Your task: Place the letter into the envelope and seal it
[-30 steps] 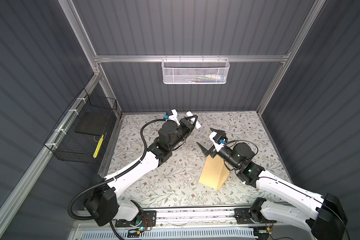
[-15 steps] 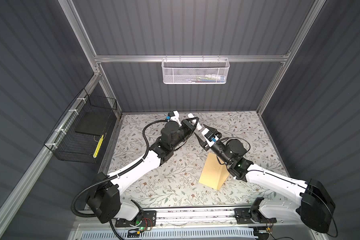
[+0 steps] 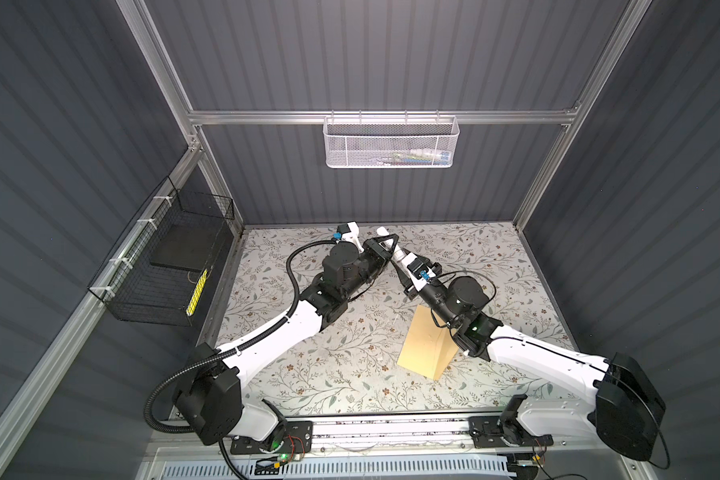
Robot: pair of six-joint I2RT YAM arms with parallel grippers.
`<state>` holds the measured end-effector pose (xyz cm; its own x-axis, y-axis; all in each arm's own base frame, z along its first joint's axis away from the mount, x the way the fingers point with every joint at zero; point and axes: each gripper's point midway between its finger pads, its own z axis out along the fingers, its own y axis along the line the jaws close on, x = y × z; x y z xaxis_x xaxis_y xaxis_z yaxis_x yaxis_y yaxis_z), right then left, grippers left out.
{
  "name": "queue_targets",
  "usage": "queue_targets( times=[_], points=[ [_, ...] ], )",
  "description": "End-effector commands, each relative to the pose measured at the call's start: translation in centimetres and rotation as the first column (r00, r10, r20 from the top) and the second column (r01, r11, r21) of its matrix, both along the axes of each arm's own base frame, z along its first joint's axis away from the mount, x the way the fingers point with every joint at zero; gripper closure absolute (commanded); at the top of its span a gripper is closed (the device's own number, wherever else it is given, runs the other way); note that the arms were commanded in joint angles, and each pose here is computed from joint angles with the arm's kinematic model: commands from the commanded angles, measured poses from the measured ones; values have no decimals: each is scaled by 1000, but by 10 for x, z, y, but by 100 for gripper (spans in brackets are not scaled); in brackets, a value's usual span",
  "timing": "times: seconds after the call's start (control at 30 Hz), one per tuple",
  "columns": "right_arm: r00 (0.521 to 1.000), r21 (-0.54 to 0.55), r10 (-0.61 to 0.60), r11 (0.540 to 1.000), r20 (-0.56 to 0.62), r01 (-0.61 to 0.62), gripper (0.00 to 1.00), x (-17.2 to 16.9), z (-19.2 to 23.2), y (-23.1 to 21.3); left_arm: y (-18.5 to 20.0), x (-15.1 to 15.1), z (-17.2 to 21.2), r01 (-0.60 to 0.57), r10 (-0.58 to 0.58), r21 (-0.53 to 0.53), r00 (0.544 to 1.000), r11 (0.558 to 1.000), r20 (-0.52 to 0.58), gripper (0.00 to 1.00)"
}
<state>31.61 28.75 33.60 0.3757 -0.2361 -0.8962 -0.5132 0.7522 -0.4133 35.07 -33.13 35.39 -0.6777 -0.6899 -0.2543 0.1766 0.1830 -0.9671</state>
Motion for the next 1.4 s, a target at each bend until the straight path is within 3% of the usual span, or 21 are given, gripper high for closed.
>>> queue_targets(
  times=[0.0,0.27,0.43,0.6,0.7,0.8,0.87,0.93,1.03,1.1,1.17,1.23,1.3,1.37],
  points=[
    [1000,42,-14,999,12,13,59,3,14,0,-2,3,20,12,-10,-46,999,999,40,100],
    [999,71,-30,997,15,29,63,3,20,-5,-5,3,16,20,-19,-46,999,999,33,100],
    [999,63,-35,997,2,35,75,4,19,-5,-5,4,15,21,-19,-49,999,999,35,100],
    [999,118,-16,993,-28,20,80,2,25,-6,-5,5,12,16,-15,-46,999,999,32,100],
    [996,159,-2,987,-90,17,83,3,27,-6,-8,6,9,23,-21,-63,999,998,35,100],
    [975,291,5,955,-221,61,82,8,36,-16,-5,6,9,14,-9,-87,998,996,57,100],
    [932,404,52,909,-358,104,82,12,41,-23,-4,6,8,6,1,-87,997,996,79,100],
    [857,539,128,821,-499,191,83,17,43,-35,0,7,9,-14,26,-105,994,994,108,100],
    [696,707,336,615,-635,349,84,22,34,-46,5,8,12,-38,59,-130,985,991,160,100],
    [573,768,513,469,-639,436,82,27,23,-47,4,10,14,-39,64,-129,979,991,193,100],
    [486,802,653,357,-581,480,83,29,17,-44,0,12,13,-29,55,-133,979,991,199,100],
    [417,801,737,277,-532,531,82,32,8,-43,-2,12,15,-24,56,-148,975,989,216,100],
    [379,808,802,204,-461,552,76,35,4,-43,-3,12,15,-32,61,-128,972,991,228,100],
    [350,808,831,185,-432,559,71,37,2,-42,-1,9,15,-54,77,-101,967,993,242,100]
  ],
)
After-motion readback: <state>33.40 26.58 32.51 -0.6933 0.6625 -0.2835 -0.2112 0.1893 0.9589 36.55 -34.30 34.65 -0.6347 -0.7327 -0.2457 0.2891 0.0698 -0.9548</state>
